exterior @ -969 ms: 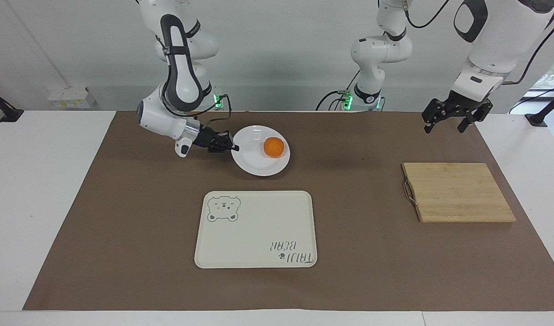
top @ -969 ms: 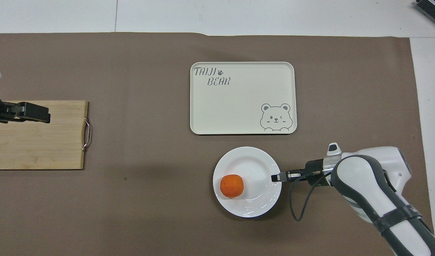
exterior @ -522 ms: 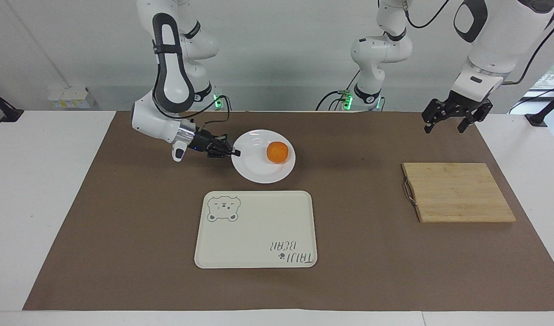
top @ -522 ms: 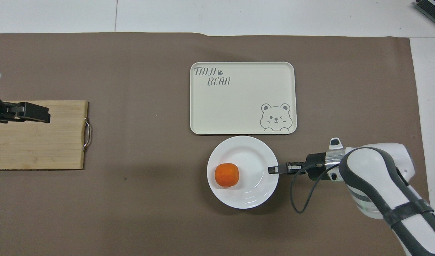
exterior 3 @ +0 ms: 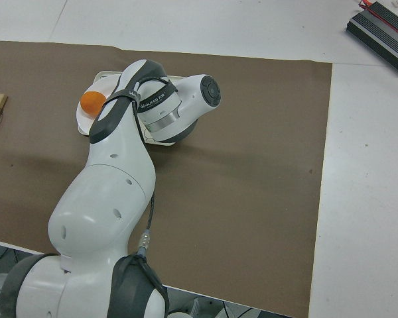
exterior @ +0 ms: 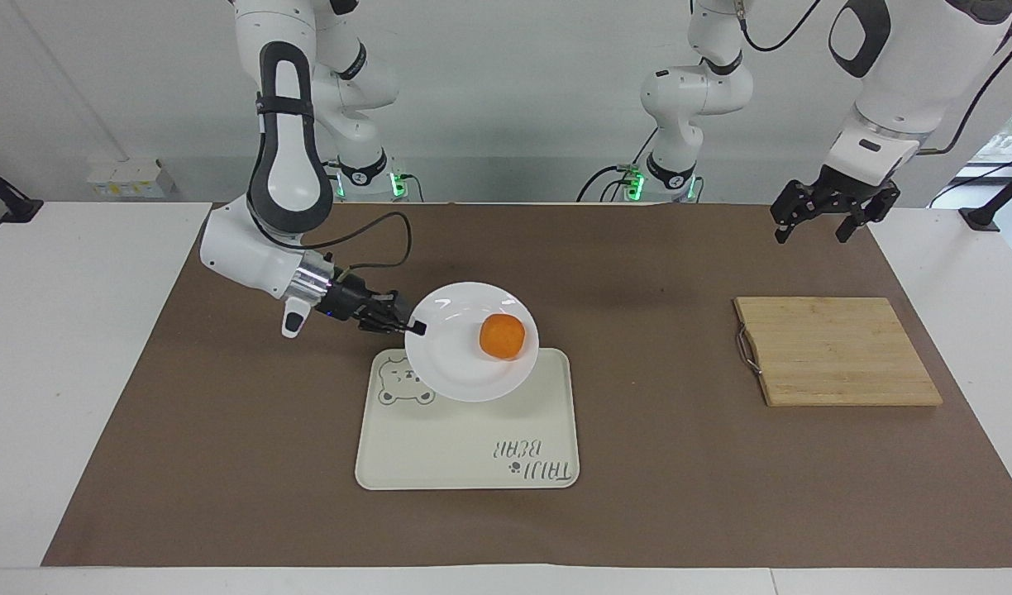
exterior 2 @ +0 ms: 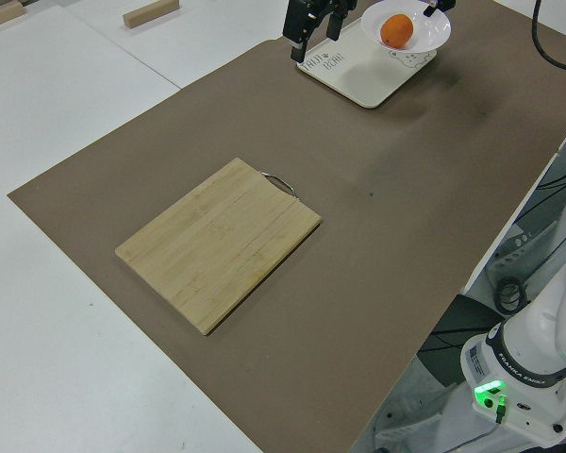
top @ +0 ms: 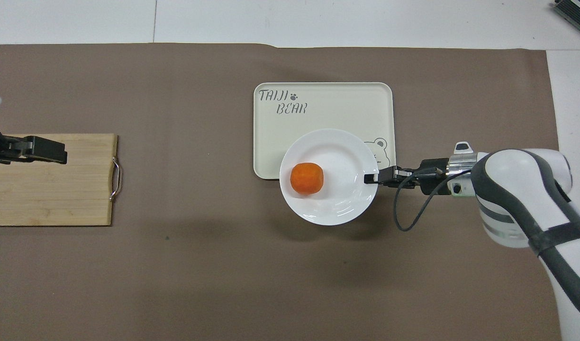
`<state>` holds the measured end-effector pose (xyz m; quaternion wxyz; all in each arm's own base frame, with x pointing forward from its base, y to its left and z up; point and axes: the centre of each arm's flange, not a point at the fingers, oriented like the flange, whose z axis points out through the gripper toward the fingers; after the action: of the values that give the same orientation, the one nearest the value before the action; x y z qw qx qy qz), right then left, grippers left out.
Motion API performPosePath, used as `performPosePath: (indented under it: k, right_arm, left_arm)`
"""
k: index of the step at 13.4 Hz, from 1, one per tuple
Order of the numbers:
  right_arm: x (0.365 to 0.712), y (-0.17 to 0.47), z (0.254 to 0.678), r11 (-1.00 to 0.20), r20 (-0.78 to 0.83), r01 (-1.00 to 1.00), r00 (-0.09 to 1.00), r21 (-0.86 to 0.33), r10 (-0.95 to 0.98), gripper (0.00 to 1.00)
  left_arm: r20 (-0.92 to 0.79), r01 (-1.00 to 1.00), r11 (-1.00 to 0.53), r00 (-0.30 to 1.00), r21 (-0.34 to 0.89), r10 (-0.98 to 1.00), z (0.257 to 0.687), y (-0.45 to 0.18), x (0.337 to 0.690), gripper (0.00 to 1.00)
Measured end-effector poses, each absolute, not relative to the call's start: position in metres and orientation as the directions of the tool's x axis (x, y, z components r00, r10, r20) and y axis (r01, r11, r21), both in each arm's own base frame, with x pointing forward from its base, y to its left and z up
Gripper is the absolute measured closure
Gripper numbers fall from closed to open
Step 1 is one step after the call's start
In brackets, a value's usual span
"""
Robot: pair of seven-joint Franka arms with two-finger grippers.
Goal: Place orange and plate with both arms
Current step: 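Slide the plate with the right gripper onto the cream tray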
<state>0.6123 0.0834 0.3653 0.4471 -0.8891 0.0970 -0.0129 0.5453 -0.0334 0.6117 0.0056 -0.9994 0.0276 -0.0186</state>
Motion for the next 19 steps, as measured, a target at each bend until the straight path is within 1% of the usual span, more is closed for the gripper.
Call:
performPosePath:
  k: [2,5,11,16,18,19]
  right_arm:
    - [0.638,0.086,0.352,-0.585,-0.068,-0.171,0.979,-0.793,-0.193,0.95]
    - [0.656,0.092,0.320,-0.612,-0.062,-0.188,0.973,-0.769,-0.221,0.95]
    - [0.652,0.099,0.288,-0.644,-0.090,-0.203,0.975,-0.737,-0.204,0.95]
    - [0.649,0.099,0.281,-0.659,-0.077,-0.182,0.980,-0.730,-0.185,0.95]
    - [0.647,0.096,0.278,-0.674,-0.075,-0.176,0.981,-0.717,-0.176,0.78]
    - [0.648,0.093,0.278,-0.692,-0.066,-0.165,0.984,-0.703,-0.167,0.65]
  left_arm:
    - [0.037,-0.055,-0.998,0.998,-0.012,-0.055,0.612,-0.033,0.545,0.00]
    - [0.037,-0.055,-0.998,0.998,-0.012,-0.055,0.612,-0.033,0.545,0.00]
    - [0.037,-0.055,-0.998,0.998,-0.012,-0.055,0.612,-0.033,0.545,0.00]
    - [0.037,-0.055,-0.998,0.998,-0.012,-0.055,0.612,-0.033,0.545,0.00]
    - [0.037,-0.055,-0.998,0.998,-0.012,-0.055,0.612,-0.033,0.545,0.00]
    - [0.037,-0.055,-0.998,0.998,-0.012,-0.055,0.612,-0.033,0.545,0.00]
